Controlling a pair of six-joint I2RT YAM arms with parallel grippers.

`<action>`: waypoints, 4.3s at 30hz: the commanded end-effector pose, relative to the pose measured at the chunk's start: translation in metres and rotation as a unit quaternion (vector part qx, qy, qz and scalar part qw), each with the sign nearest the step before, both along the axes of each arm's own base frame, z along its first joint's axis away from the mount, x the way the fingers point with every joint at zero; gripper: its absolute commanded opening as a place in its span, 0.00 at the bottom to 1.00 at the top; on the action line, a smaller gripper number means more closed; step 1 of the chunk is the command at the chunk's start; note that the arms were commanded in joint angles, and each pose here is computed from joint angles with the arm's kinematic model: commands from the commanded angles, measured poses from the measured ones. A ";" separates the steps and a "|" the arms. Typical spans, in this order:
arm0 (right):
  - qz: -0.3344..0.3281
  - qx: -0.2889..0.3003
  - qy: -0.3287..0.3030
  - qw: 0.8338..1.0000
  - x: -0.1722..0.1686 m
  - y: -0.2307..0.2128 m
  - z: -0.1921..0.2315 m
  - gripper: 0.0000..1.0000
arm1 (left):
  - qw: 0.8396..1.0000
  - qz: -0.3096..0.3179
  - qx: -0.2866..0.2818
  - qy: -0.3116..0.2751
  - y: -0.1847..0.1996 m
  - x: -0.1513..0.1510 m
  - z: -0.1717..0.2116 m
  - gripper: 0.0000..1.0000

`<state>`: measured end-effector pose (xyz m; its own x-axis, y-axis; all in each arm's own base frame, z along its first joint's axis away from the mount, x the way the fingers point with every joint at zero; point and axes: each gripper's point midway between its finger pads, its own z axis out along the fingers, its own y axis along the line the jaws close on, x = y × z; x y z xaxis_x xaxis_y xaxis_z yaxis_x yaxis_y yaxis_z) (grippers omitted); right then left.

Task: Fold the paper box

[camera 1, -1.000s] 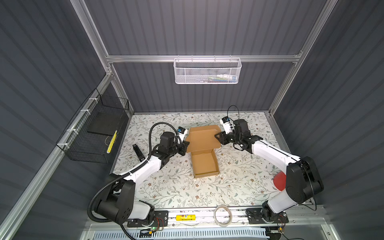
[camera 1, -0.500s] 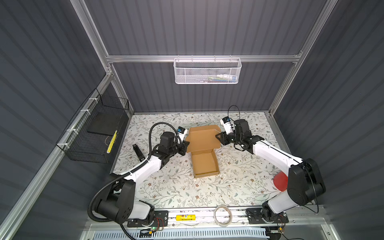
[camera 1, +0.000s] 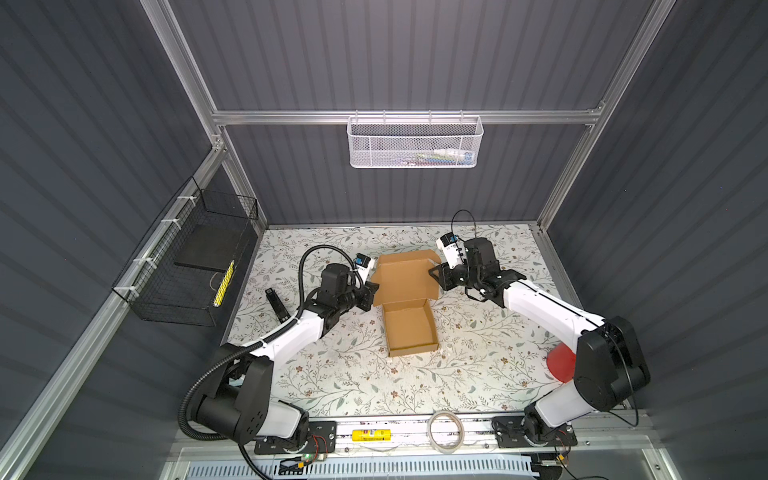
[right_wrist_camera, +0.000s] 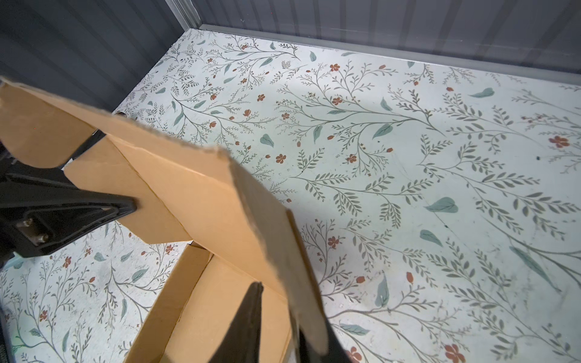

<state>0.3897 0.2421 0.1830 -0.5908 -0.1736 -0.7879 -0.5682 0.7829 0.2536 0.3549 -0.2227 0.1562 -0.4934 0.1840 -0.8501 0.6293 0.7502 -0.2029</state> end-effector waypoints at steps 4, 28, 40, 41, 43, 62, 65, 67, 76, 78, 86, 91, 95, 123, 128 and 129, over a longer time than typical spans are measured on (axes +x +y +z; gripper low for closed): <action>-0.011 -0.012 -0.005 1.000 0.006 0.000 -0.001 0.19 | 1.000 -0.004 -0.016 -0.004 -0.004 0.005 0.008 0.00; -0.007 -0.031 -0.013 0.999 0.003 0.001 0.002 0.08 | 1.000 0.013 -0.020 -0.015 -0.001 0.011 0.029 0.29; -0.008 -0.045 -0.021 0.999 0.002 0.001 0.007 0.08 | 0.999 0.014 -0.030 -0.019 -0.005 0.018 0.041 0.22; -0.009 -0.046 -0.022 0.999 0.002 0.002 0.007 0.08 | 0.999 0.014 -0.031 -0.018 -0.005 0.018 0.041 0.21; -0.011 -0.047 -0.025 0.999 0.002 0.001 0.008 0.08 | 0.999 0.013 -0.034 -0.017 -0.006 0.019 0.041 0.21; -0.002 -0.054 -0.045 0.998 -0.005 0.009 0.019 0.09 | 0.999 0.022 -0.041 -0.005 -0.008 0.024 0.038 0.00; -0.004 -0.059 -0.057 0.997 -0.007 0.009 0.023 0.10 | 0.998 0.030 -0.045 -0.008 -0.006 0.026 0.042 0.00; -0.008 -0.064 -0.066 0.996 -0.009 0.010 0.025 0.10 | 0.998 0.037 -0.052 -0.011 -0.006 0.027 0.045 0.00; -0.044 -0.096 -0.089 0.990 -0.013 0.019 0.025 0.11 | 0.991 0.083 -0.107 0.003 -0.004 0.039 0.053 0.00; -0.051 -0.097 -0.092 0.990 -0.013 0.021 0.022 0.11 | 0.989 0.089 -0.120 0.006 -0.005 0.040 0.053 0.00; -0.082 -0.078 -0.097 0.989 -0.009 0.023 0.019 0.11 | 0.985 0.100 -0.144 0.006 -0.004 0.039 0.055 0.00; -0.091 -0.070 -0.098 0.988 -0.007 0.026 0.020 0.15 | 0.983 0.101 -0.151 0.004 -0.004 0.035 0.055 0.00; -0.094 -0.069 -0.097 0.988 -0.007 0.029 0.019 0.16 | 0.983 0.101 -0.157 0.004 -0.006 0.034 0.056 0.00; -0.112 -0.081 -0.115 0.984 -0.016 0.028 -0.006 0.10 | 0.980 0.098 -0.171 0.021 -0.024 0.018 0.054 0.15; -0.114 -0.079 -0.122 0.983 -0.017 0.027 -0.004 0.10 | 0.980 0.102 -0.167 0.024 -0.024 0.016 0.050 0.15; -0.117 -0.077 -0.125 0.982 -0.017 0.026 -0.004 0.10 | 0.980 0.103 -0.166 0.024 -0.024 0.015 0.050 0.14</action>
